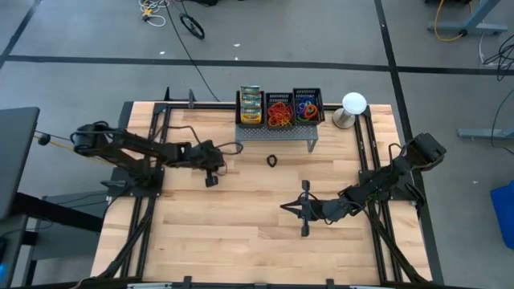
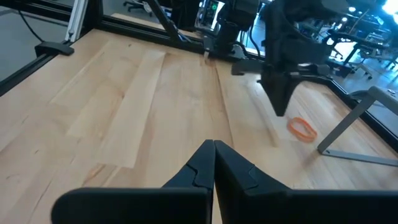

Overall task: Sort rubber bands into baskets
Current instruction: Put the orange rubber band into the middle black basket on the shelf

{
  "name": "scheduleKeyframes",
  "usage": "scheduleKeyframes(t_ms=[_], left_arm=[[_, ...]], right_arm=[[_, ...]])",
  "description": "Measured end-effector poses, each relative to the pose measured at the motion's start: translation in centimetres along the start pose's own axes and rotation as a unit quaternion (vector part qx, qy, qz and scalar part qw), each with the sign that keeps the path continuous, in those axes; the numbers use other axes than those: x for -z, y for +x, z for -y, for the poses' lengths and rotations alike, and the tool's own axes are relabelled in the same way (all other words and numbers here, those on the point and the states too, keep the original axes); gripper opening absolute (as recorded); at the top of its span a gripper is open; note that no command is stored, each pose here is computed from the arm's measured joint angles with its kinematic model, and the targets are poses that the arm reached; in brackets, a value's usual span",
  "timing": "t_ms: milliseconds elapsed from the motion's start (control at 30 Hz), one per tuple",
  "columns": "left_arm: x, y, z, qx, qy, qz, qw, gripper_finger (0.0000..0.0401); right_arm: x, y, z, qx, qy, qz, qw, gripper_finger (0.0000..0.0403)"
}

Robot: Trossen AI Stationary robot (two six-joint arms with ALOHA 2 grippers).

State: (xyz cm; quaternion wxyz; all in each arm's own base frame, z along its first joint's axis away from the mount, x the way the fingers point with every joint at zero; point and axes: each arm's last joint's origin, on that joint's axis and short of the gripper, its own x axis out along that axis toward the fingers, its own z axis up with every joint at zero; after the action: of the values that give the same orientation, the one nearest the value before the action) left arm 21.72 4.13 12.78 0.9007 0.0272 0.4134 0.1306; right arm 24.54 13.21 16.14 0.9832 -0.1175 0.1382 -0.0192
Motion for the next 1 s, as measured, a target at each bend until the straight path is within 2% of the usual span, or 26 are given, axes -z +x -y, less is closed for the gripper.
scheduleKeyframes(t_ms=[133, 233, 300, 333, 500, 667, 800, 1000], left_arm=[[-0.2, -0.4, 2.0, -0.003, 0.023, 0.010, 1.000, 0.0005], [-0.1, -0.7, 2.8, -0.071, 0.039, 0.013, 0.997, 0.0008], [-0.1, -0.8, 2.8, -0.124, 0.034, 0.017, 0.992, 0.0019], [-0.2, -0.8, 2.6, -0.133, 0.027, 0.017, 0.991, 0.0029], [-0.5, 0.0, -0.1, -0.090, -0.045, 0.006, 0.995, 0.0096], [-0.5, 0.3, -2.3, -0.081, -0.035, -0.003, 0.996, 0.0149], [-0.1, 0.4, -3.0, -0.059, 0.001, -0.019, 0.998, 0.0158], [-0.1, 0.4, -2.9, -0.049, 0.032, -0.019, 0.998, 0.0146]], right_arm=[[0.1, 0.0, 0.0, -0.002, 0.008, -0.004, 1.000, 0.0009], [0.2, 0.0, 0.0, -0.006, 0.008, -0.008, 1.000, 0.0009], [0.2, 0.0, 0.0, -0.008, 0.008, -0.008, 1.000, 0.0009], [0.2, 0.0, 0.0, -0.009, 0.009, -0.008, 1.000, 0.0009], [0.2, 0.0, 0.0, -0.009, 0.007, -0.007, 1.000, 0.0009], [0.2, 0.0, 0.0, -0.009, 0.007, -0.007, 1.000, 0.0009], [0.2, 0.0, 0.0, -0.010, 0.005, -0.007, 1.000, 0.0009], [0.2, 0.0, 0.0, -0.009, 0.005, -0.007, 1.000, 0.0009]])
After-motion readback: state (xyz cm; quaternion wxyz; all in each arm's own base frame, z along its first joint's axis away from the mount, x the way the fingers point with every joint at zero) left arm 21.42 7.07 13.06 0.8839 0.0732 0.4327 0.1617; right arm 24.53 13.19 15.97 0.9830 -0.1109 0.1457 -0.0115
